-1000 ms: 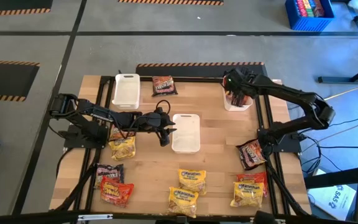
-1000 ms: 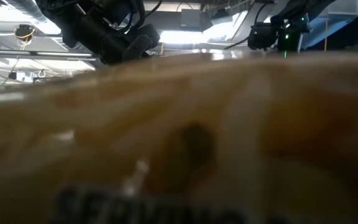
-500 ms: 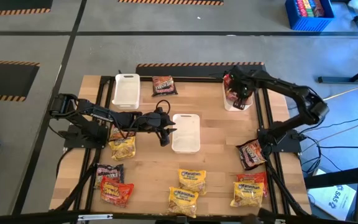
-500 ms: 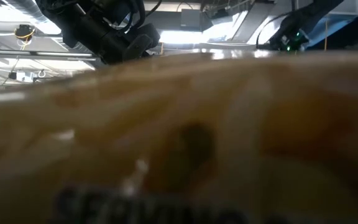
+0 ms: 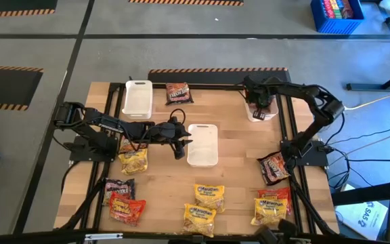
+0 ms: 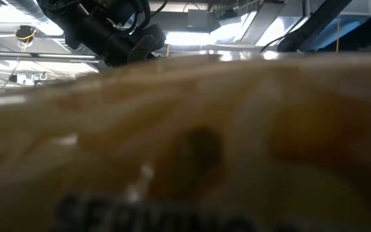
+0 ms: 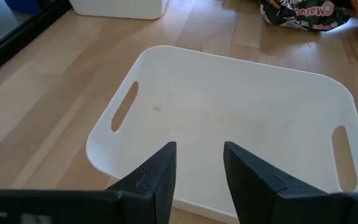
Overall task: Sort Maruchan noodles
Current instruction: Put the orange noodle pack into the white right bin
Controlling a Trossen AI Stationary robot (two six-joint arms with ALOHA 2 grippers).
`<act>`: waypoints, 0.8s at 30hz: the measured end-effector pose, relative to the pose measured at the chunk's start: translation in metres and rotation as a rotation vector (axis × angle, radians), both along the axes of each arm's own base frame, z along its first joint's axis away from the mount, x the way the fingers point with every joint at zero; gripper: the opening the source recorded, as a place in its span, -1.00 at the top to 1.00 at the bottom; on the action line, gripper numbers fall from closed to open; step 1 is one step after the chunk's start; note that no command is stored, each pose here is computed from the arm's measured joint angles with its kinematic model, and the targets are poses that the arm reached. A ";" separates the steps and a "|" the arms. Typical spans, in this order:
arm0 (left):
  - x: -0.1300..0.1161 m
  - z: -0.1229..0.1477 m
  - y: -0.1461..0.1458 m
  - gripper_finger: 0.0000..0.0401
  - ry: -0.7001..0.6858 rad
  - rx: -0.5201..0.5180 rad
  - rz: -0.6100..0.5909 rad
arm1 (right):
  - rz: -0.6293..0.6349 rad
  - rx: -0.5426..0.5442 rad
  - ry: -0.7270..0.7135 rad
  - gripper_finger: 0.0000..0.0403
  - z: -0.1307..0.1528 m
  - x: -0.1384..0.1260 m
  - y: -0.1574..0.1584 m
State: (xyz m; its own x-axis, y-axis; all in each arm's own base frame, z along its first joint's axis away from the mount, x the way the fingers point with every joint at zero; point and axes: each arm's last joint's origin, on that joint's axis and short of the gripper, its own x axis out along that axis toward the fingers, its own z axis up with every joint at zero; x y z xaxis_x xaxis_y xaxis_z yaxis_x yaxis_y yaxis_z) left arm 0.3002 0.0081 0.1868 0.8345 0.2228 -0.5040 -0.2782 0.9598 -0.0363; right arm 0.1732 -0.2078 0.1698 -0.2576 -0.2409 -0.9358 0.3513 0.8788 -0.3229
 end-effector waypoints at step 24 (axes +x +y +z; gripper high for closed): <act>0.000 0.000 0.000 0.36 0.000 0.000 0.000 | -0.058 -0.102 -0.087 0.72 0.000 0.007 -0.008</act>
